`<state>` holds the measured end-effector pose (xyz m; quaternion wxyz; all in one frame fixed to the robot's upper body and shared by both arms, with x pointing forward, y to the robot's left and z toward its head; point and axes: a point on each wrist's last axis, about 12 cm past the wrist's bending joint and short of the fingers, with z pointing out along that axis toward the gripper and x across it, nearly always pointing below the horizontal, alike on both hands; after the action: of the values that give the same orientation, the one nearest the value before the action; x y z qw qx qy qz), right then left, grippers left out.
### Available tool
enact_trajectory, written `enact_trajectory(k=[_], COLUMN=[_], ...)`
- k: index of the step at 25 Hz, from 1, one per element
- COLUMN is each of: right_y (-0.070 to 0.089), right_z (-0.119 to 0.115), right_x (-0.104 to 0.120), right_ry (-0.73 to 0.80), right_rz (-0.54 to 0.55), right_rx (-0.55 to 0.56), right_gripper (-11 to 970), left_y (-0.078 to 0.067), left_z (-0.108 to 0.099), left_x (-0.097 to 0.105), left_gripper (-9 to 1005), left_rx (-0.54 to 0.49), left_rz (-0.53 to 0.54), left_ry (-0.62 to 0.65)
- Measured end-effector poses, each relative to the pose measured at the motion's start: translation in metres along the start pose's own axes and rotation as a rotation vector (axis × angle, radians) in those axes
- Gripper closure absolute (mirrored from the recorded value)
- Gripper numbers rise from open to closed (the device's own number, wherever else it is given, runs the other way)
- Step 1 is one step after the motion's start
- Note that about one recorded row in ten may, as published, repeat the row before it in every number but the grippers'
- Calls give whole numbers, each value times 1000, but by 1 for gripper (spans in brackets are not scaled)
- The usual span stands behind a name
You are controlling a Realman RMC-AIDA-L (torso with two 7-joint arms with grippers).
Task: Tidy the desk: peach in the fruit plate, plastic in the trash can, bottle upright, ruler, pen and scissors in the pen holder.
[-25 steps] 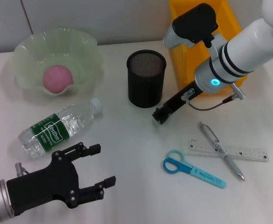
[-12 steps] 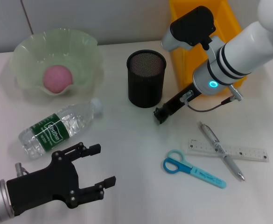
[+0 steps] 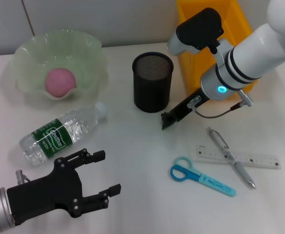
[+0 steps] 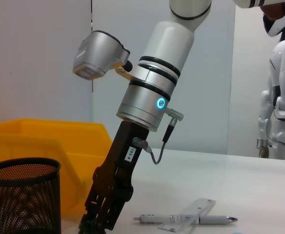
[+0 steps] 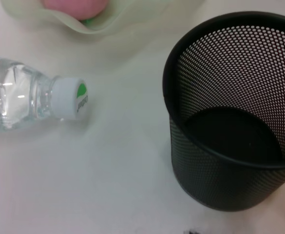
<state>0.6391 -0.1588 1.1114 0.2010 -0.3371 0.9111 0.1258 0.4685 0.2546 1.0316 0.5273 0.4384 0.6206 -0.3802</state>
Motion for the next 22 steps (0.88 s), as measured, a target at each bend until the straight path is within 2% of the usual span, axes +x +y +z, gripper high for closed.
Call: enact_trajectory(k=[13, 16, 19, 20, 22], right_y=[3, 3, 2, 2, 0], right_z=[-14, -29, -60, -60, -75], right_x=[2, 4, 6, 6, 9], right_ry=[-7, -29, -87, -87, -115], right_rz=[5, 15, 26, 26, 36], right_rx=[-38, -49, -31, -31, -16], right_gripper=[517, 516, 516, 515, 515], left_y=[0, 0, 0, 0, 0], left_z=[-1, -1, -1, -1, -1], left_x=[0, 1, 1, 0, 0], left_gripper=[192, 192, 192, 192, 192], left_rx=[-1, -2, 0, 0, 1], left_rz=[-1, -2, -2, -2, -1], left_ry=[1, 2, 3, 3, 3])
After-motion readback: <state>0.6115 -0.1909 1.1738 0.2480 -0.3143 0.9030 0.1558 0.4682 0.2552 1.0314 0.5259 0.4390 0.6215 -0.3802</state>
